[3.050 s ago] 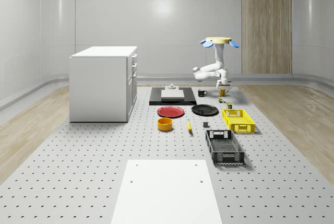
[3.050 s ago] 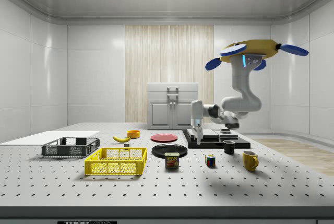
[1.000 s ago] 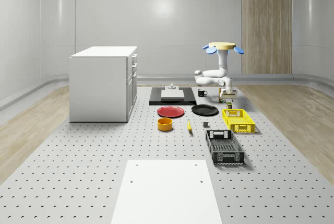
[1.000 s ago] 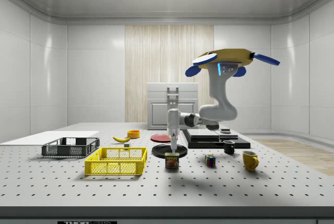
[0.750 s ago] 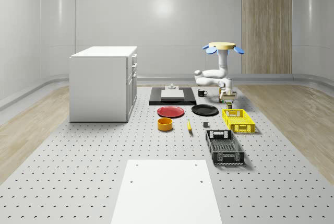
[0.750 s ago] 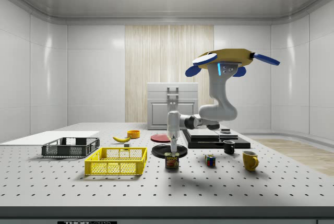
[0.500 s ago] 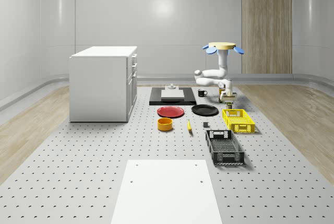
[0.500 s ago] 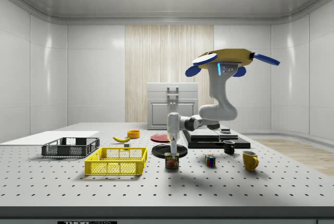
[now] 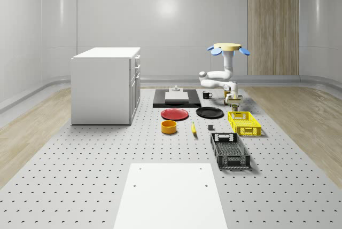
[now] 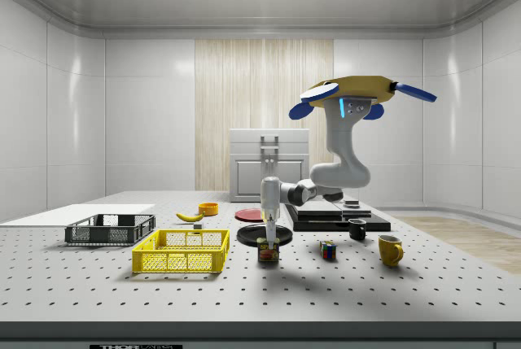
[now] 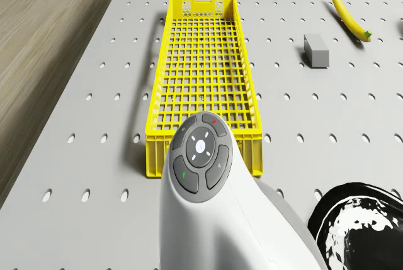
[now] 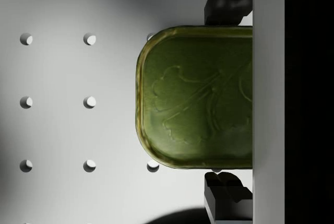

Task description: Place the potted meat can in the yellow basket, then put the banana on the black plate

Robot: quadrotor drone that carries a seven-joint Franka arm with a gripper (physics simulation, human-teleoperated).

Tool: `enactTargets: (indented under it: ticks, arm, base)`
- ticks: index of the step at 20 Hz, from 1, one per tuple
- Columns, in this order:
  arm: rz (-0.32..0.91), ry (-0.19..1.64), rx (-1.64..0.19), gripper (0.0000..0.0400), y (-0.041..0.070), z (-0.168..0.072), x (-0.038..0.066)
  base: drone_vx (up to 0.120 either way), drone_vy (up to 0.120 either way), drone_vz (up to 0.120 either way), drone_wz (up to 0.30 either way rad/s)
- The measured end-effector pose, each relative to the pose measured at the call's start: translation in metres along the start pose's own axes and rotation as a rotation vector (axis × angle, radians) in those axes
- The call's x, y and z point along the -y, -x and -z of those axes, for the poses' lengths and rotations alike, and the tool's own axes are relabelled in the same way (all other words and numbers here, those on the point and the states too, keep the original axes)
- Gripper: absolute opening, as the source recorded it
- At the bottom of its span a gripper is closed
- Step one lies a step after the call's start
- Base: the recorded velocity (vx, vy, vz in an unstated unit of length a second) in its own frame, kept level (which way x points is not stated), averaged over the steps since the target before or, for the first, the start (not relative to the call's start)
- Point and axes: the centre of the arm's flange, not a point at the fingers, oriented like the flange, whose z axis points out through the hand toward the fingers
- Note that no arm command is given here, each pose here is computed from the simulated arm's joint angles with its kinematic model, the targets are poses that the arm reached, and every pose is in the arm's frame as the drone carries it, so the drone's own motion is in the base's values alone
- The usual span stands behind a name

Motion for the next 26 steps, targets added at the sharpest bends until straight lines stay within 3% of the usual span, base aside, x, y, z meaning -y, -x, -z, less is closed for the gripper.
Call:
enactTargets:
  ticks: [9,11,13,19,26]
  arm:
    - [0.000,0.000,0.000,0.0400,-0.006,-0.003,0.006]
    - [0.000,0.000,0.000,0.0341,-0.006,-0.003,0.006]
    - [0.000,0.000,0.000,0.0309,-0.007,-0.003,0.007]
    - [-0.006,0.001,-0.003,0.0290,-0.007,0.000,0.007]
    - [-0.013,0.003,-0.006,0.0292,-0.007,0.018,0.007]
  base:
    - [0.000,0.000,0.000,0.000]
    - [0.000,0.000,0.000,0.000]
    - [0.000,0.000,0.000,0.000]
    - [0.000,0.000,0.000,0.000]
    - [0.000,0.000,0.120,0.000]
